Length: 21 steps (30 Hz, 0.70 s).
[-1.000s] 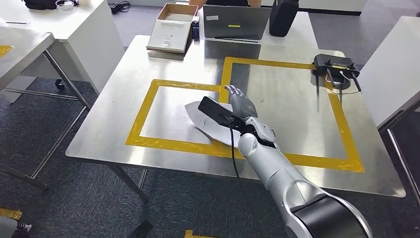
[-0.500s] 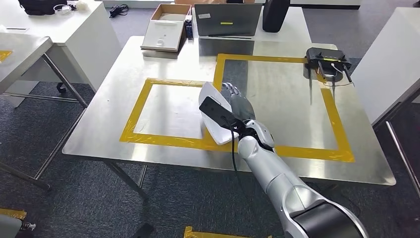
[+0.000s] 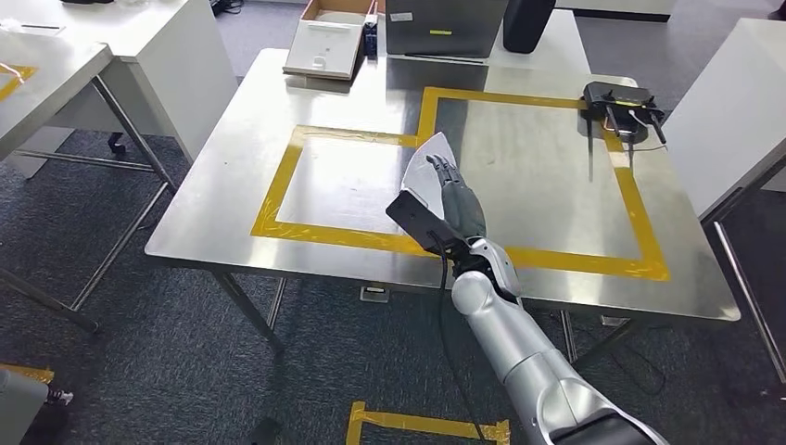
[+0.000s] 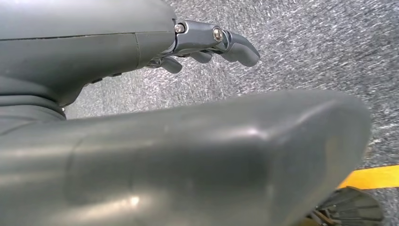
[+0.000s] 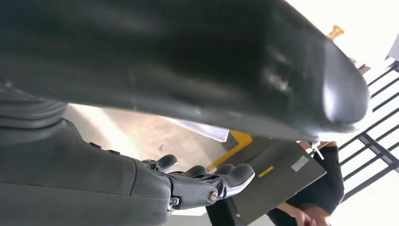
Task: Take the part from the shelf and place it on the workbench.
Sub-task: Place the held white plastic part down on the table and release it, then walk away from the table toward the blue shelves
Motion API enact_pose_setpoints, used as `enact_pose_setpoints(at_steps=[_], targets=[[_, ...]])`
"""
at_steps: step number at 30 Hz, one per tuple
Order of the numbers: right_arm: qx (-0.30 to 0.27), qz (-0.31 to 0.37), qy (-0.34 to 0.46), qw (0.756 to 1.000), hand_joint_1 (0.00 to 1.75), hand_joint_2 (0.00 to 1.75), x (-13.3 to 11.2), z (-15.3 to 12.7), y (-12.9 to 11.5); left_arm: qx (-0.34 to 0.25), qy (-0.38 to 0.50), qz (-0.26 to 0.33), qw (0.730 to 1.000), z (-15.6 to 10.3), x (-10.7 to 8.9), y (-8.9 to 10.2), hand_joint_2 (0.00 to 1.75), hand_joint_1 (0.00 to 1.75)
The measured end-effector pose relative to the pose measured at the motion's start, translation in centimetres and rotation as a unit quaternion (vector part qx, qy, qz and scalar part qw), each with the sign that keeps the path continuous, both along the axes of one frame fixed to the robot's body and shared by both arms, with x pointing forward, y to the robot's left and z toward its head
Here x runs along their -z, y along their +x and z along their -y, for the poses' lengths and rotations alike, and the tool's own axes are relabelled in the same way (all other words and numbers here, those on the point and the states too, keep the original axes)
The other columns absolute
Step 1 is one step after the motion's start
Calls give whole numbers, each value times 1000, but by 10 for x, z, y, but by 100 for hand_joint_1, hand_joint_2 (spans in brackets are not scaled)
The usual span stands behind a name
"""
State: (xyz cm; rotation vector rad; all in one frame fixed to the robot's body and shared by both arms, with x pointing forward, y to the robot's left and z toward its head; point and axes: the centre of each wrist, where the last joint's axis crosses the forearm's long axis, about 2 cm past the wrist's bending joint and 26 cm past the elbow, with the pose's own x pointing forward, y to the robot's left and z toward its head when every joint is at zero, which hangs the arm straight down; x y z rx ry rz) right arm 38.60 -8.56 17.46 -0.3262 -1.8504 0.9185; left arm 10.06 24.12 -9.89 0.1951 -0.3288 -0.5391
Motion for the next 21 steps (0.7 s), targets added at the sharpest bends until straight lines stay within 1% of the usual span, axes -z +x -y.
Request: enact_pose_setpoints(at_steps=[3, 9, 14, 21], targets=[[0, 13, 10, 1000, 0, 0, -6, 0, -1, 2, -1, 1, 1000, 1, 0, 0, 0, 0], [0, 27, 23, 999, 0, 0, -11, 1, -5, 4, 0, 0, 1000, 1, 0, -1, 0, 0], [3, 21, 27, 999, 0, 0, -6, 4, -11, 5, 1, 0, 1000, 0, 0, 0, 0, 0], [7, 25, 33, 999, 0, 0, -5, 9, -14, 7, 2, 3, 1000, 1, -1, 3, 0, 0]])
